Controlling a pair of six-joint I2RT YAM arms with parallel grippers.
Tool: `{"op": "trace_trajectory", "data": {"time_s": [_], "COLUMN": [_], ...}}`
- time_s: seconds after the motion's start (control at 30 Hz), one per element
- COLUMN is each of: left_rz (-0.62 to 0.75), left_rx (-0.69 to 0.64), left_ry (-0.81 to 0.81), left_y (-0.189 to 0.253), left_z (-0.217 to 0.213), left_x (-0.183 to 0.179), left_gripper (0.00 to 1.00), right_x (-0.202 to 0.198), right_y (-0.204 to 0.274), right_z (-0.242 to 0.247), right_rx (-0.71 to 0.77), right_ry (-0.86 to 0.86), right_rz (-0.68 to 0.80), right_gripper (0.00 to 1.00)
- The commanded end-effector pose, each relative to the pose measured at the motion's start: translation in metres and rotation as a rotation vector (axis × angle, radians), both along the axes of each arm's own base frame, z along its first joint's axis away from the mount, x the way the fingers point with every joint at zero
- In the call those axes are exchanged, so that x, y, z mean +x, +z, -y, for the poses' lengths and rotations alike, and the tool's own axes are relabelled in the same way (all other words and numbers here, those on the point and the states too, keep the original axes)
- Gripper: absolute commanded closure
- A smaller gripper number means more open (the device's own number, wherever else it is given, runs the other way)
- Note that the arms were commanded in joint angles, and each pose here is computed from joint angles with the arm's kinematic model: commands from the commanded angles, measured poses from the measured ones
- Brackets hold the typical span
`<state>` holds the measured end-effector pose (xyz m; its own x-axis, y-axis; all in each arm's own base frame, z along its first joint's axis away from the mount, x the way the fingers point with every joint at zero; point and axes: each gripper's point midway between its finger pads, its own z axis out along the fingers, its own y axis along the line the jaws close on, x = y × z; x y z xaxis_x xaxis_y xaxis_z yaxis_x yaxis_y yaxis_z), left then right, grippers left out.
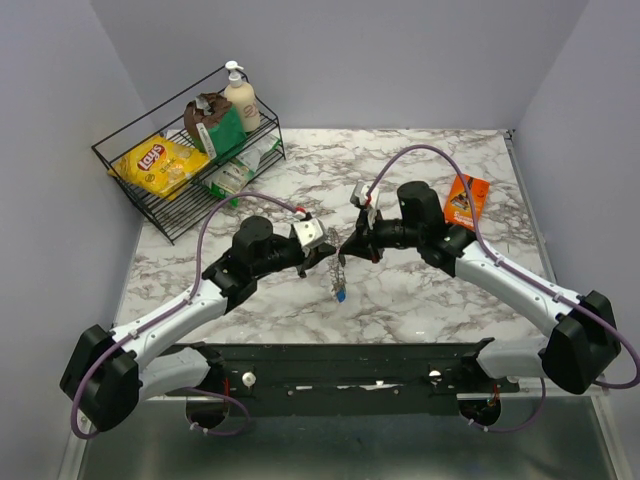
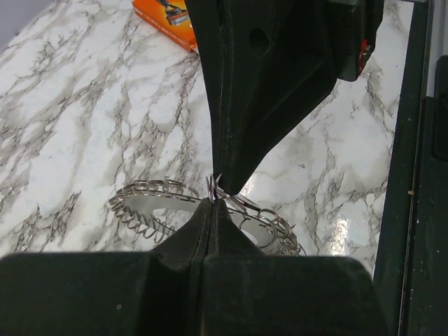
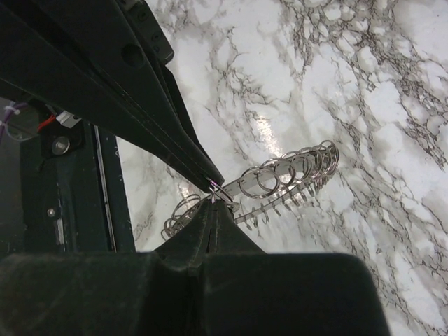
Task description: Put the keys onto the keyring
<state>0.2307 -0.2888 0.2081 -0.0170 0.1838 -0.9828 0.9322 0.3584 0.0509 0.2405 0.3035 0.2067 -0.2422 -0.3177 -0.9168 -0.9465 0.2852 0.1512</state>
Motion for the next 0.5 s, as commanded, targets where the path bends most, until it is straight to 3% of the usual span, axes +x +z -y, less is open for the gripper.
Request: {"op": "trace_trajectory", "data": {"time_s": [0.0, 0.47], "left_rz": [0.135, 0.102], "left_rx": [-0.106, -0.085], "left_ry": [-0.076, -0.039], "left_y": [0.041, 0.036], "left_z": [0.007, 0.005], "left_x": [-0.011, -0.005], "left_gripper": [1.00, 1.00], "right_x": [0.011, 0.003], "right_y": [-0.003, 0.018], "right_z": [0.001, 0.002], "right_rx": [-0.019, 0.023], "right_ry": [-0.050, -0.021], "right_rz": [0.016, 0.060], "right_gripper": [1.00, 1.00]}}
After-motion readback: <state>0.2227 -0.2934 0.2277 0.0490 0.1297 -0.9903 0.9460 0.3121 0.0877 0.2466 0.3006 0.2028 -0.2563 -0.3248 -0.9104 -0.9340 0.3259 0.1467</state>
